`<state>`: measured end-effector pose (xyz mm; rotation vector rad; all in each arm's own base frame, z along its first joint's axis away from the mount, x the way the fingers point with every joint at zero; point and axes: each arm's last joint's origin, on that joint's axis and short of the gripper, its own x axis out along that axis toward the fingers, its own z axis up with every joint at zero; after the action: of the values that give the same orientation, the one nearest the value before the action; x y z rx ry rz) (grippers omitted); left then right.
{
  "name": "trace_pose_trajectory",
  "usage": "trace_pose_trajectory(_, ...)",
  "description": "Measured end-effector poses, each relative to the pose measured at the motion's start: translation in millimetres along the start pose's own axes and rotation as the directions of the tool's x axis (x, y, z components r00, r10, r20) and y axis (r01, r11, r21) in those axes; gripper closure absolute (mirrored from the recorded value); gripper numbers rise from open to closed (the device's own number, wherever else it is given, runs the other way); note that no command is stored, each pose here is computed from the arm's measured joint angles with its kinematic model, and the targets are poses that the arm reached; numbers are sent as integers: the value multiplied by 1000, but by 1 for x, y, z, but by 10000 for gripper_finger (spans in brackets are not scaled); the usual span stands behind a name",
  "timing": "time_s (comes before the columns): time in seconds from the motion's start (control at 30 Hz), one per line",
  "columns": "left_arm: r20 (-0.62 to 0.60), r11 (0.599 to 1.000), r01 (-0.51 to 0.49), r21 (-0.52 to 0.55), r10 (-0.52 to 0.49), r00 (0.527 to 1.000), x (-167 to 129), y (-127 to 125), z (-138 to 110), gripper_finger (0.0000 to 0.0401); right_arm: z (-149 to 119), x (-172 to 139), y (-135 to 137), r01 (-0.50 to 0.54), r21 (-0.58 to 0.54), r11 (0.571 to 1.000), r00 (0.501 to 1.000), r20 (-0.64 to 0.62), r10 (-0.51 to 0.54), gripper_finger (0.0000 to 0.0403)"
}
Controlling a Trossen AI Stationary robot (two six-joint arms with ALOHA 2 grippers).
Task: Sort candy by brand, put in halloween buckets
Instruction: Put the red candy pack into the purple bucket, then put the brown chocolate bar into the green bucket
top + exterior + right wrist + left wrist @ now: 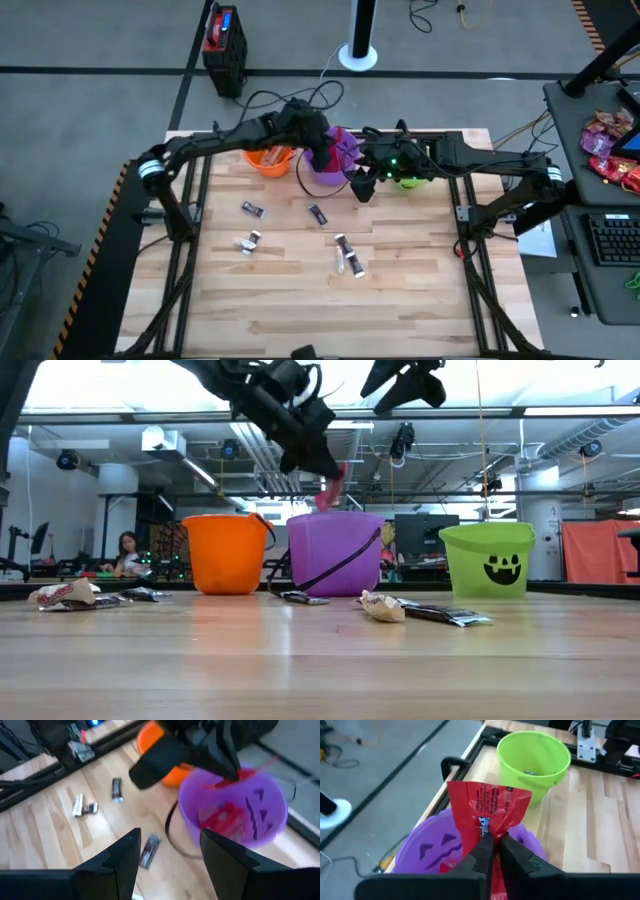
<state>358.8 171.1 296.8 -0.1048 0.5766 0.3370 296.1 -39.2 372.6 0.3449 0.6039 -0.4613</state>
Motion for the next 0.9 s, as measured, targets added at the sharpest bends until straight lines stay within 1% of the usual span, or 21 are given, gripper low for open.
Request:
trace_pose_trajectory(0.1,-52,1000,-2,-18,1,999,6,5,-1,367,-5,0,-2,16,56,998,998,-59,-13,207)
trace_pose_trajectory(0.2,-100,1000,-4,-12,3,995,7,9,1,336,-13,-1,-3,9,148,989,987,-158,14,207)
trace_pose_trajectory(0.33,-105,1000,-2,19,4,994,-1,9,11,301,-26,-2,0,12,269,963,954,-293,70,207)
trace_pose_trajectory(0.43,-130,999,6,50,1,992,-12,9,20,283,-40,4,10,20,316,949,916,-386,109,207)
trace_pose_trajectory(0.53,-160,996,19,86,-5,987,-32,6,33,276,-60,19,23,57,316,947,884,-457,99,206)
trace_pose_trajectory(0.63,-200,995,31,93,-12,980,-54,3,44,276,-81,40,35,92,301,949,855,-513,80,207)
trace_pose_trajectory(0.77,-246,990,51,132,-17,969,-83,0,54,282,-111,78,51,136,260,956,827,-561,35,206)
trace_pose_trajectory(0.9,-243,984,59,166,-17,970,-111,-2,60,287,-131,119,61,174,231,957,804,-595,-3,206)
